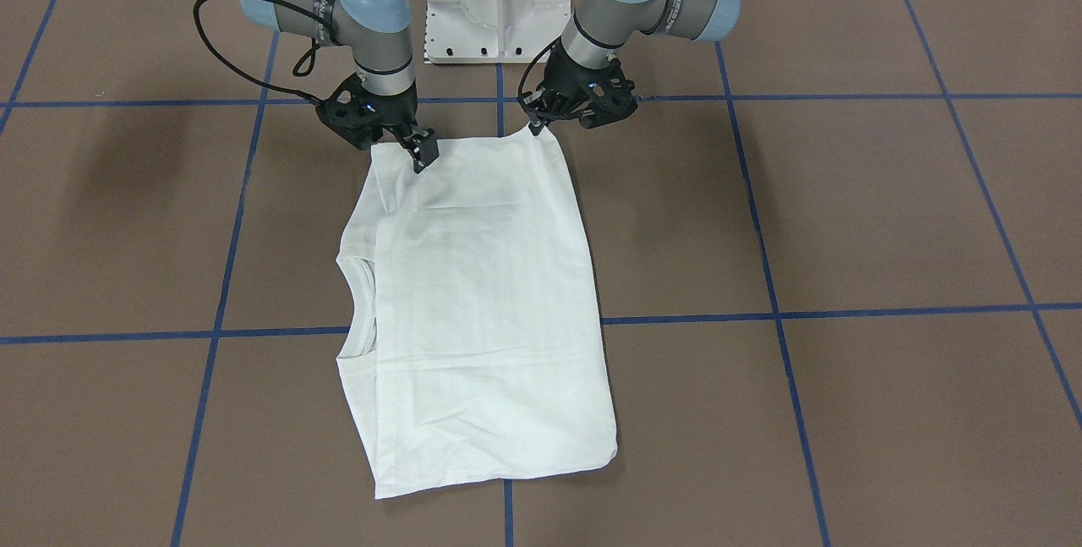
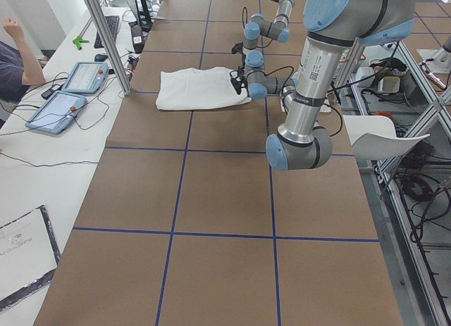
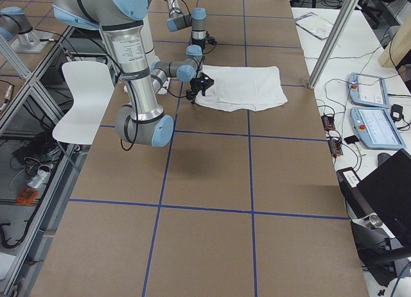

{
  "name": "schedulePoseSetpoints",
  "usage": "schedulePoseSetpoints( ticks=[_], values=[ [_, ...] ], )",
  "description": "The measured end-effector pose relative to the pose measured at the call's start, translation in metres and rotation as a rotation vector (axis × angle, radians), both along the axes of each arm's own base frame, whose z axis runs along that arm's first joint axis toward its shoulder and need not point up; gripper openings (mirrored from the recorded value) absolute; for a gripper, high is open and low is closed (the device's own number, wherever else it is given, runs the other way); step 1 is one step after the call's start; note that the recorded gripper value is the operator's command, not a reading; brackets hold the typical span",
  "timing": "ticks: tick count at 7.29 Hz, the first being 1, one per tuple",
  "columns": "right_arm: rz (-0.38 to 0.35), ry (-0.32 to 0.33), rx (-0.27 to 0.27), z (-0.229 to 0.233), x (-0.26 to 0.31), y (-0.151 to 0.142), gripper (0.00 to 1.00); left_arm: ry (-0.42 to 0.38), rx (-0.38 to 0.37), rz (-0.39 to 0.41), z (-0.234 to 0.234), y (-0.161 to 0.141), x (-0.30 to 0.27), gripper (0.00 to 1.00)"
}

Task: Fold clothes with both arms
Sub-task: 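Move the right gripper to the shirt's near corner beside the left gripper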

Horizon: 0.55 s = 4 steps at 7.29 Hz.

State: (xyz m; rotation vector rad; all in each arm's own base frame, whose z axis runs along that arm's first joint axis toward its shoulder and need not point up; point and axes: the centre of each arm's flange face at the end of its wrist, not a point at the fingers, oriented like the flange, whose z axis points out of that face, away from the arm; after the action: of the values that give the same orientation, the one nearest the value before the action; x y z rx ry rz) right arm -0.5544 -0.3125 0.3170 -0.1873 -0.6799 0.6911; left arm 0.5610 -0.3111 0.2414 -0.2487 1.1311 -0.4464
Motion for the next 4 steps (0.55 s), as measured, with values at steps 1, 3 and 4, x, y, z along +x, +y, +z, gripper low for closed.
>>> schedulePoseSetpoints(
  ticks=[1, 3, 4],
  values=[
    [0.003, -0.004, 0.001, -0.002, 0.001, -0.001, 0.7, -0.002, 0.0, 0.0, 0.001, 0.0, 0.001, 0.0],
    [0.01, -0.015, 0.004, -0.009, 0.006, -0.005, 0.26, -0.006, -0.002, -0.001, 0.003, -0.001, 0.001, 0.0],
    [0.012, -0.021, 0.005, -0.012, 0.008, -0.007, 0.24, -0.008, -0.003, 0.0, 0.003, -0.001, 0.002, 0.0]
  ],
)
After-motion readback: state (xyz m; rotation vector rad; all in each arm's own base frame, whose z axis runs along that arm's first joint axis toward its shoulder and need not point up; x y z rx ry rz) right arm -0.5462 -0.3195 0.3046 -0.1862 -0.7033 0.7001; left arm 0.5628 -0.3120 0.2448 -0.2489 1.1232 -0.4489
